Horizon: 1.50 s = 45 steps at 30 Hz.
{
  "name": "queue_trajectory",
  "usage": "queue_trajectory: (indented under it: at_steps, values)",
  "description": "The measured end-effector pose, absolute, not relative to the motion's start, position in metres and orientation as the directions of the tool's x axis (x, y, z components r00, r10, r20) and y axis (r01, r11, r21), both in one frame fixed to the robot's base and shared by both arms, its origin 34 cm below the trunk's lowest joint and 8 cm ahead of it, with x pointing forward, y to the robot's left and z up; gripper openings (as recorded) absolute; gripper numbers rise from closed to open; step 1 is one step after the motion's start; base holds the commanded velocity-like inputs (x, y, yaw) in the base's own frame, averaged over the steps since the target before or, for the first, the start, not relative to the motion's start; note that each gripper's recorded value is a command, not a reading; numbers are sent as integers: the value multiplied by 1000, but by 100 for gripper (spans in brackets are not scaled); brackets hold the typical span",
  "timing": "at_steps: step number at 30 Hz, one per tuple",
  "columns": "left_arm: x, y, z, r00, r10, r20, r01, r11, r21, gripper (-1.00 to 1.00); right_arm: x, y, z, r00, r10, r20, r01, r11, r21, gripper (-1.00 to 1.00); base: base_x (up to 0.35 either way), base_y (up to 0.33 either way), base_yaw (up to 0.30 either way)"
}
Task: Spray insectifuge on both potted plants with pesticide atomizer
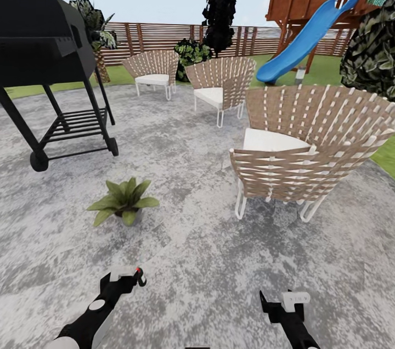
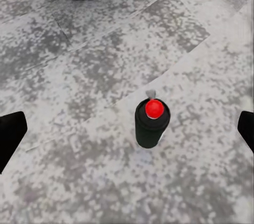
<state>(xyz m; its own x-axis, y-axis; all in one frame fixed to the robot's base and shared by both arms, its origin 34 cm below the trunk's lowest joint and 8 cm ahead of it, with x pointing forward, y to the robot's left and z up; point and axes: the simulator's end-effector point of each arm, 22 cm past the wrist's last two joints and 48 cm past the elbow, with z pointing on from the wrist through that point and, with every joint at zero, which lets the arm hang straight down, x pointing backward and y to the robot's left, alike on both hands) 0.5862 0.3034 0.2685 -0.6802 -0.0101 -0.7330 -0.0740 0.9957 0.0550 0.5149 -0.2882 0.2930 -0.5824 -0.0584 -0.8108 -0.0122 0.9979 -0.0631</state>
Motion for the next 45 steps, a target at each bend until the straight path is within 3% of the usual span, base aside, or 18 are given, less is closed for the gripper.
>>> queue_trajectory:
  at_steps: [18,35,45]
  values:
    - [586,293,268,-678,-15,-735,-71,996,45,100,514,-287,292,-585,-57,-809,-11,998,-62,100,17,-27,2]
    - [586,293,268,-676,-16,-737,-71,997,43,100,514,-286,292,-585,-56,-809,-11,998,-62,100,55,-150,240]
    - [581,290,250,-680,-15,-733,-66,997,40,100,505,-287,270,-598,-55,-800,-9,998,-62,100,0,-1,24]
